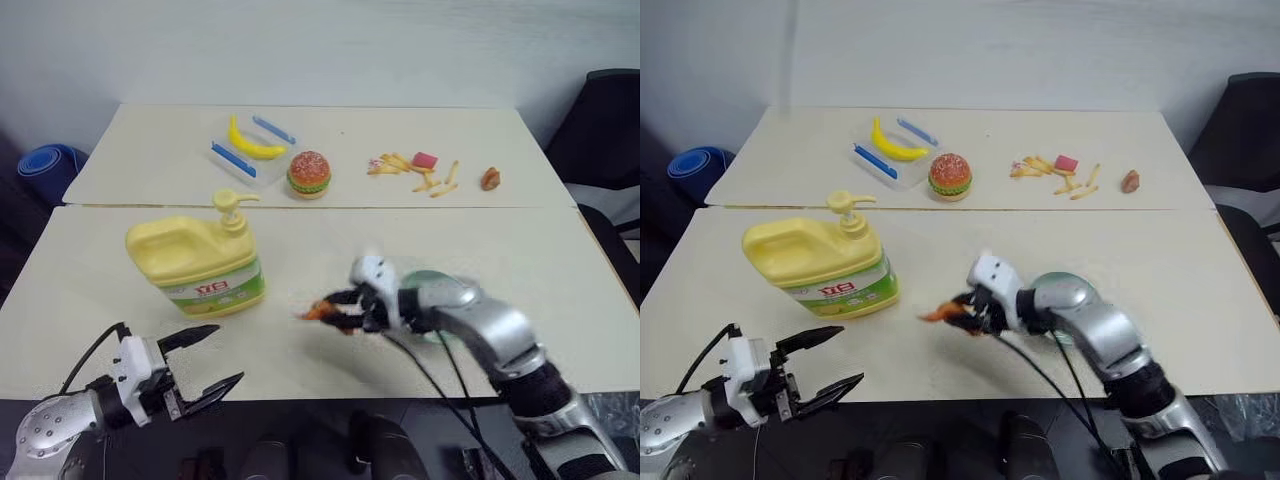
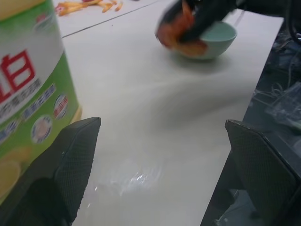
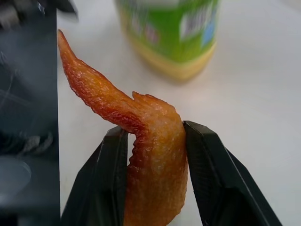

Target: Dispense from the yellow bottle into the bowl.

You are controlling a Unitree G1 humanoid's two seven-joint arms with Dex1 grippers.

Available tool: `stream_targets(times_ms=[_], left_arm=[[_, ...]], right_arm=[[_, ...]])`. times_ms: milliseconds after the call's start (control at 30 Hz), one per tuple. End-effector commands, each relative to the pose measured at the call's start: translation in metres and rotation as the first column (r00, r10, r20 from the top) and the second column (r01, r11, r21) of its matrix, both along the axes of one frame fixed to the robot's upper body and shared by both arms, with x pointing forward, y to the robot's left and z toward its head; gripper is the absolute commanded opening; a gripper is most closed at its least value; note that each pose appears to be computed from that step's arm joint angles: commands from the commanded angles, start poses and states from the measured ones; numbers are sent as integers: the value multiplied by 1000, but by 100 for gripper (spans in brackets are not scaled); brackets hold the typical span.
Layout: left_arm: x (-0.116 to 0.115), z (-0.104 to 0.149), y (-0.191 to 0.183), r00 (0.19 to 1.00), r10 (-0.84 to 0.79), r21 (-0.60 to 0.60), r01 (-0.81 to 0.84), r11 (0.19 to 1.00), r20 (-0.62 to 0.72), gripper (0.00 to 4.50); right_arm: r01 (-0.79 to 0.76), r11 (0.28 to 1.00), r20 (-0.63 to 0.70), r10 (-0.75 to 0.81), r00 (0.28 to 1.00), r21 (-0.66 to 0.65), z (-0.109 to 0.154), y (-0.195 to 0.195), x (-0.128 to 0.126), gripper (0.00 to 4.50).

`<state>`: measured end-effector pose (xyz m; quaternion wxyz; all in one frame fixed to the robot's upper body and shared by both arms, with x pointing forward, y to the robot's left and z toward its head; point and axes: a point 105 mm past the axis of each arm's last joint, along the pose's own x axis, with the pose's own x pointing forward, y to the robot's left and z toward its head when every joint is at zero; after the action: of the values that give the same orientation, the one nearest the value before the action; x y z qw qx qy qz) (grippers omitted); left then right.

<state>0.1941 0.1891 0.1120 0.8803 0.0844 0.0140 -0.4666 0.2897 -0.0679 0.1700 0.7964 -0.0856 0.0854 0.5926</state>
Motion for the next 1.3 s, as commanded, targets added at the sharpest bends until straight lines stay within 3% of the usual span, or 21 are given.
stream_targets(times_ms=[33,133,200,267,333,367,433,467,600,700,767,867,933,1033,1200,1300], left_arm=[[0,13,-17,998,-54,-56,56,997,36,450],[2,12,-27,995,-89,-71,91,993,36,450],[4,10,-33,993,-111,-80,113,990,29,450],[4,7,-36,992,-124,-80,126,989,23,450],[6,5,-37,990,-136,-75,138,988,23,450],[8,5,-36,990,-139,-74,141,987,26,450],[11,6,-34,990,-138,-71,140,988,32,450],[13,7,-33,990,-138,-73,140,988,32,450],[16,10,-30,990,-137,-68,140,988,37,450],[15,11,-28,990,-137,-74,139,988,34,450],[12,11,-27,990,-138,-75,140,987,28,450],[10,10,-24,991,-132,-76,133,988,20,450],[9,9,-23,991,-129,-71,130,989,19,450],[10,8,-21,994,-110,-68,111,991,23,450],[12,7,-20,994,-108,-54,109,993,27,450],[13,7,-18,995,-92,-50,94,994,35,450]], right_arm=[[118,992,86,-122,989,53,46,-52,8,147],[317,946,122,-307,944,-66,43,-114,24,147],[515,840,136,-497,857,-171,27,-177,39,147],[598,770,142,-581,801,-222,15,-211,44,147],[705,611,180,-696,695,-361,-23,-272,46,147],[711,559,200,-708,677,-426,-40,-290,42,147],[716,524,214,-718,663,-462,-53,-301,42,147],[713,524,203,-721,662,-466,-59,-302,43,147],[714,543,214,-709,672,-441,-69,-303,45,267],[734,585,246,-699,672,-345,-54,-300,45,371],[687,671,277,-629,726,-278,-36,-288,37,442],[564,803,275,-507,817,-193,-13,-254,18,447],[506,849,252,-461,851,-153,-5,-233,7,447],[315,941,145,-297,944,-124,-17,-163,-27,447],[338,939,75,-333,940,-68,-50,-123,-38,447],[413,904,113,-401,909,-113,-72,-118,-30,447]])
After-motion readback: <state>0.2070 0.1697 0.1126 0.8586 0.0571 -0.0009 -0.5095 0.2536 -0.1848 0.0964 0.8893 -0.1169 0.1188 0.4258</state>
